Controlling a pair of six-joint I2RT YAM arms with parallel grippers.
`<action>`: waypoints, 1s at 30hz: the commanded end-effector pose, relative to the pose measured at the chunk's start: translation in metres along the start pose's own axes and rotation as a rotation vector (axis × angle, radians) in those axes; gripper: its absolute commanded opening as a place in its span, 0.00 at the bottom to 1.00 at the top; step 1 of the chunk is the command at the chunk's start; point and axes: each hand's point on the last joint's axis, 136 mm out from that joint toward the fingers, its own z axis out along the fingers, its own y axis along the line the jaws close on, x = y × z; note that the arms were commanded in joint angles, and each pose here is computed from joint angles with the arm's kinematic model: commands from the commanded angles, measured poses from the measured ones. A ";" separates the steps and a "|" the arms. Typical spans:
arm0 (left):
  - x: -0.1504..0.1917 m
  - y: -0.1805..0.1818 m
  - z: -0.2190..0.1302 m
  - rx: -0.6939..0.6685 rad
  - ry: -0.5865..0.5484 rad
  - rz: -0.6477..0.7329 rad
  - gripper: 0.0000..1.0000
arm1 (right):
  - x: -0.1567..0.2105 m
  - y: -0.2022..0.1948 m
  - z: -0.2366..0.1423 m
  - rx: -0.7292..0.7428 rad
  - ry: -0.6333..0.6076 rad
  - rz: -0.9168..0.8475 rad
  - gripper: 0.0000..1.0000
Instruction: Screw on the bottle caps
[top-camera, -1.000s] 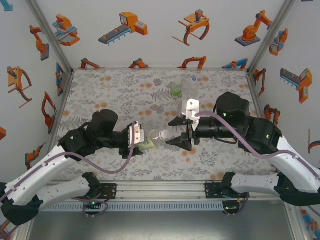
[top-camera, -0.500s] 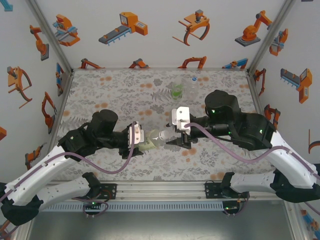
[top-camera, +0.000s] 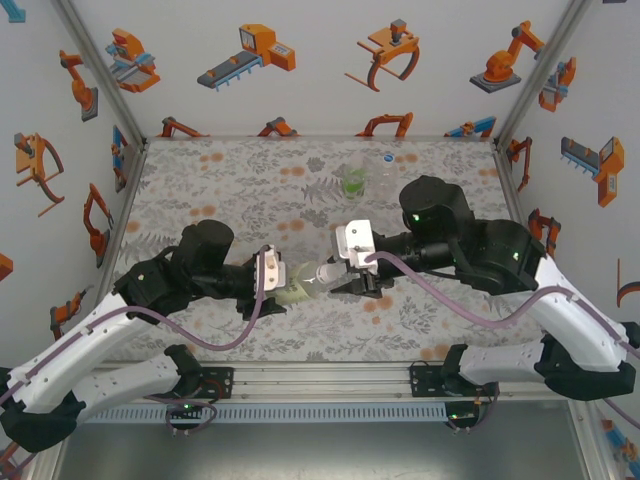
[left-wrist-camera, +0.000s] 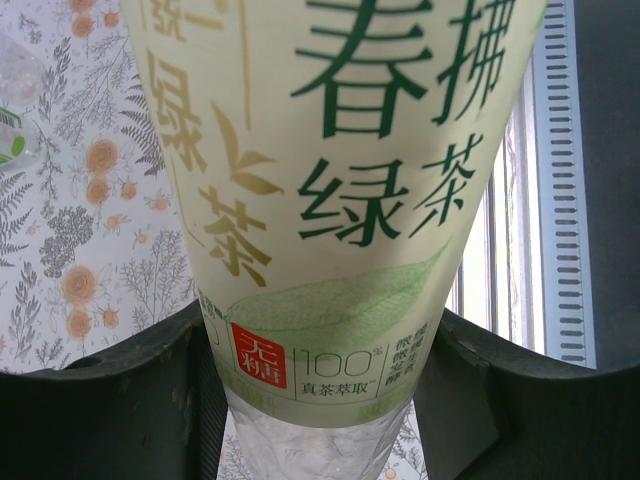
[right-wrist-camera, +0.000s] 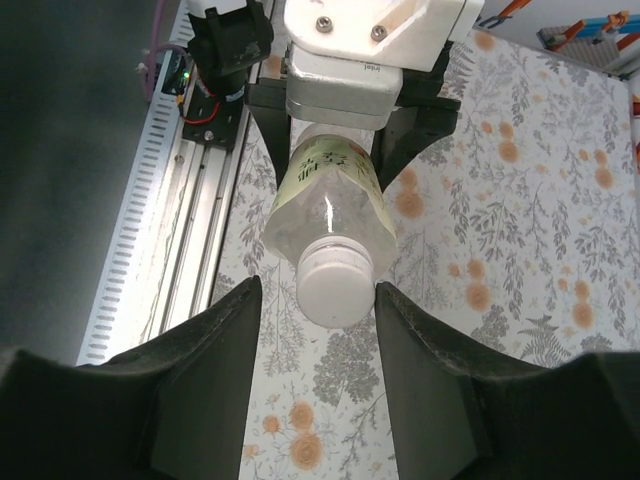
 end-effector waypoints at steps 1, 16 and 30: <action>-0.013 -0.007 -0.008 0.028 -0.045 0.026 0.00 | -0.006 -0.003 -0.001 0.005 -0.016 -0.023 0.45; -0.009 -0.005 -0.008 0.013 -0.027 0.026 0.00 | -0.009 -0.001 0.006 -0.033 -0.033 0.048 0.18; 0.000 0.027 0.004 -0.124 0.039 0.055 0.00 | 0.047 -0.055 0.035 0.309 -0.068 1.433 0.00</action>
